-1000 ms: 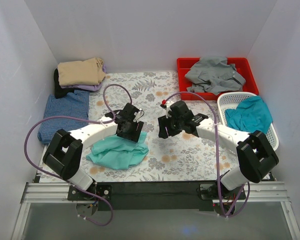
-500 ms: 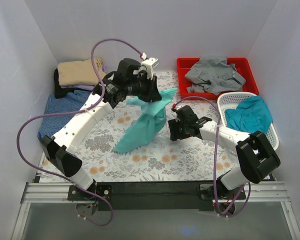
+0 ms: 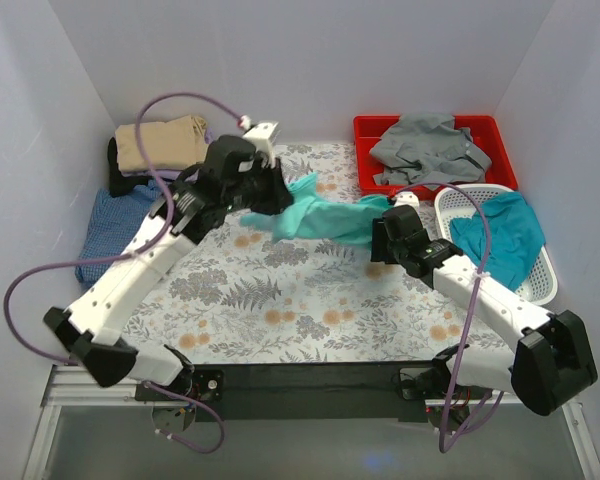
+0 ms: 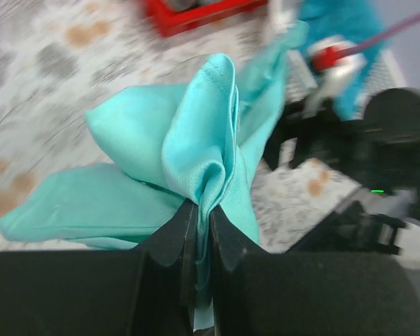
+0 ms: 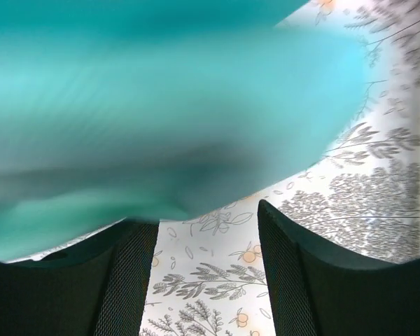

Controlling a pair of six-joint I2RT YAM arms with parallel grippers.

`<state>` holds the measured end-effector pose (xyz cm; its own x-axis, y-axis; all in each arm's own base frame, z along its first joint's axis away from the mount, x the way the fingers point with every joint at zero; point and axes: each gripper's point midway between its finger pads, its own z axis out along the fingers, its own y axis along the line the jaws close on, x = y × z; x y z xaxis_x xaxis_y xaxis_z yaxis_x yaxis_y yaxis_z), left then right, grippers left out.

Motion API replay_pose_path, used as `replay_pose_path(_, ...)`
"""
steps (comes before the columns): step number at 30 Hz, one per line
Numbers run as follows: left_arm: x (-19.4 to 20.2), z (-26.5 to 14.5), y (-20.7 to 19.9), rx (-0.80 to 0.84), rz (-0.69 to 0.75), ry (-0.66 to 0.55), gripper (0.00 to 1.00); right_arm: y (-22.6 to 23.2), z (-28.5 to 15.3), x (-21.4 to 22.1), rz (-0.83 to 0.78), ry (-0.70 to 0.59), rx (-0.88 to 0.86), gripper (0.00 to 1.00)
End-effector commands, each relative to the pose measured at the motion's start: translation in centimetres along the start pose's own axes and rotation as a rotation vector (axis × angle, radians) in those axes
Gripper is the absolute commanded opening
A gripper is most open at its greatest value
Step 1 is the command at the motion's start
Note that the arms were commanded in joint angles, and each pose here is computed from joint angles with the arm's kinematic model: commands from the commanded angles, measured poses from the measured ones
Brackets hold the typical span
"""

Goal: Fold and stack the t-shirts
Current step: Flatten the tshirt out

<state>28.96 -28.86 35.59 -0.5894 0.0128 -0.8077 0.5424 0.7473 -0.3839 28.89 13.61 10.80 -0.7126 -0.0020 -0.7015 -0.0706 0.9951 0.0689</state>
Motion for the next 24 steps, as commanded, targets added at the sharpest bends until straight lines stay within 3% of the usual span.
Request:
replay_pose_path(1,3.8,-5.2,10.4,-0.526,-0.134,-0.095,0.07,-2.2,-1.6,-2.4,0.013,-0.112,0.098,0.64)
replay_pose_path(3,7.2,-5.8,13.1,-0.635,-0.184,-0.07,0.36,-2.5,-2.6,-3.5,0.002,-0.148,0.102,0.64)
replay_pose_path(4,8.9,-5.6,13.9,-0.669,-0.206,-0.037,0.72,-2.6,-2.9,-3.8,-0.005,-0.157,0.099,0.65)
replay_pose_path(5,11.9,-5.0,15.1,-0.706,-0.217,0.028,0.76,-2.7,-3.3,-4.2,-0.004,-0.17,0.102,0.65)
replay_pose_path(8,14.5,-4.2,16.3,-0.756,-0.262,0.065,0.82,-3.0,-3.5,-4.0,-0.021,-0.159,0.107,0.66)
replay_pose_path(17,14.8,-0.7,18.5,-0.822,-0.161,0.131,0.84,0.7,1.6,-1.1,-0.082,-0.008,-0.092,0.66)
replay_pose_path(24,16.5,1.8,21.7,-0.781,-0.27,0.2,0.84,5.8,4.8,-4.2,-0.136,0.009,-0.341,0.67)
